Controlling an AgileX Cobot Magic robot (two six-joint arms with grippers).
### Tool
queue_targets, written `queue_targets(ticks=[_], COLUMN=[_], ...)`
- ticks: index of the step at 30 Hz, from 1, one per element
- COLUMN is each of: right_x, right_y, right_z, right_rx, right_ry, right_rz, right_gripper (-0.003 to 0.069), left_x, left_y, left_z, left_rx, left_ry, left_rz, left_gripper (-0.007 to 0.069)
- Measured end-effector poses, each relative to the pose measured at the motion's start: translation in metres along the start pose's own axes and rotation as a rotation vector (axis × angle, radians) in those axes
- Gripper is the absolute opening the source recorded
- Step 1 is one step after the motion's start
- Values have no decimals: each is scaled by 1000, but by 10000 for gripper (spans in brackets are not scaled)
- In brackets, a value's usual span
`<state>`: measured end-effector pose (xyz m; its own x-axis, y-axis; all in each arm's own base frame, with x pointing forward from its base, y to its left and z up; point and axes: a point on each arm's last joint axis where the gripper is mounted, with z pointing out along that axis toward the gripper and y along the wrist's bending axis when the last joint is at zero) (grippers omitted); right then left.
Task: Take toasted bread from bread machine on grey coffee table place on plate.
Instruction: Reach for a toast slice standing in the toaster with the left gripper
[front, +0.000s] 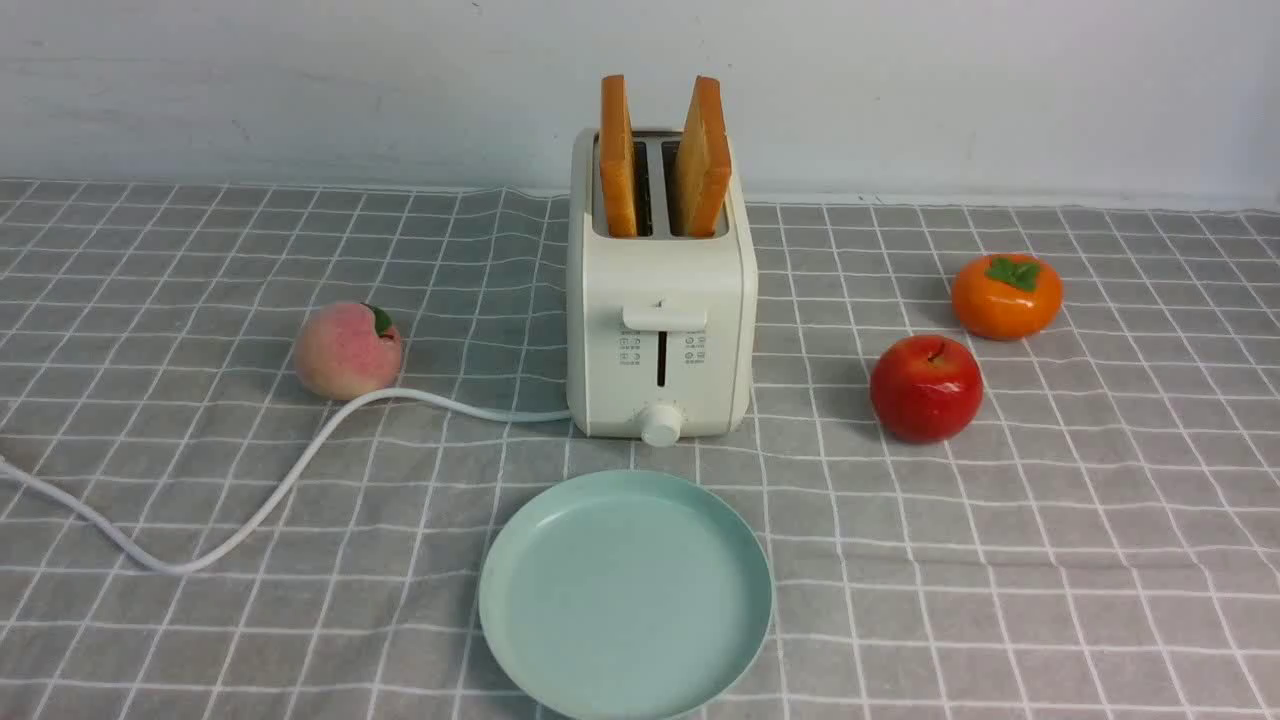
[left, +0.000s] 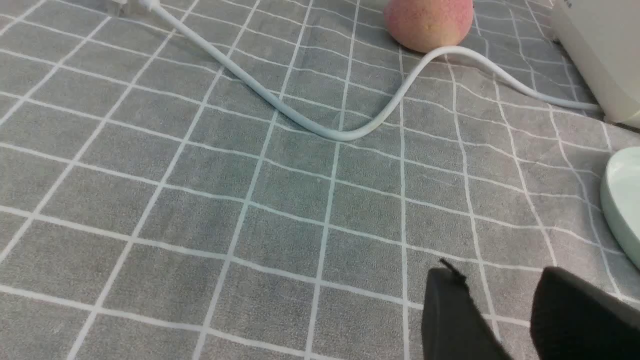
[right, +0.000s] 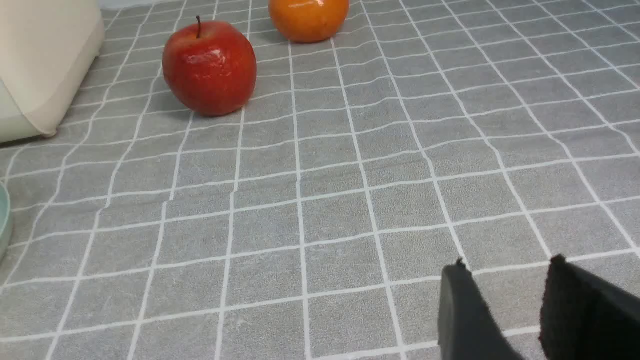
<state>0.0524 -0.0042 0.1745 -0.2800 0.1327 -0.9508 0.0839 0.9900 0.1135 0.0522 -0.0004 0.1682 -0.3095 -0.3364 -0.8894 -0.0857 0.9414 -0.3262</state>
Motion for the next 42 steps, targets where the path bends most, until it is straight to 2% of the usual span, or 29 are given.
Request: queue_targets(ticks=[21, 26, 27, 28, 36, 40, 41, 42], right_x=[0, 0, 0, 0, 0, -1, -4, -5], right_y=[0, 0, 0, 0, 0, 1, 4, 4], right_z=[0, 0, 0, 0, 0, 0, 1, 1], right_rx=[0, 0, 0, 0, 0, -17, -47, -54], right_ry=[0, 0, 0, 0, 0, -21, -62, -69], right_rz=[0, 0, 0, 0, 0, 52, 141, 163], right_gripper=[240, 240, 240, 240, 240, 240, 240, 240], left_x=[-4, -19, -23, -24, -58, -68, -71, -72], left_y=[-1, -9, -11, -11, -24, -24, -24, -25], left_z=[0, -2, -4, -4, -25, -36, -38, -39], left_rx=[6, 111, 160, 146, 354, 428, 448, 453], left_ry=[-47, -200, -240, -260, -679, -822, -832, -830], left_rz=[30, -109, -127, -135, -179, -254, -301, -313], left_gripper=[238, 238, 238, 238, 230, 167, 111, 94])
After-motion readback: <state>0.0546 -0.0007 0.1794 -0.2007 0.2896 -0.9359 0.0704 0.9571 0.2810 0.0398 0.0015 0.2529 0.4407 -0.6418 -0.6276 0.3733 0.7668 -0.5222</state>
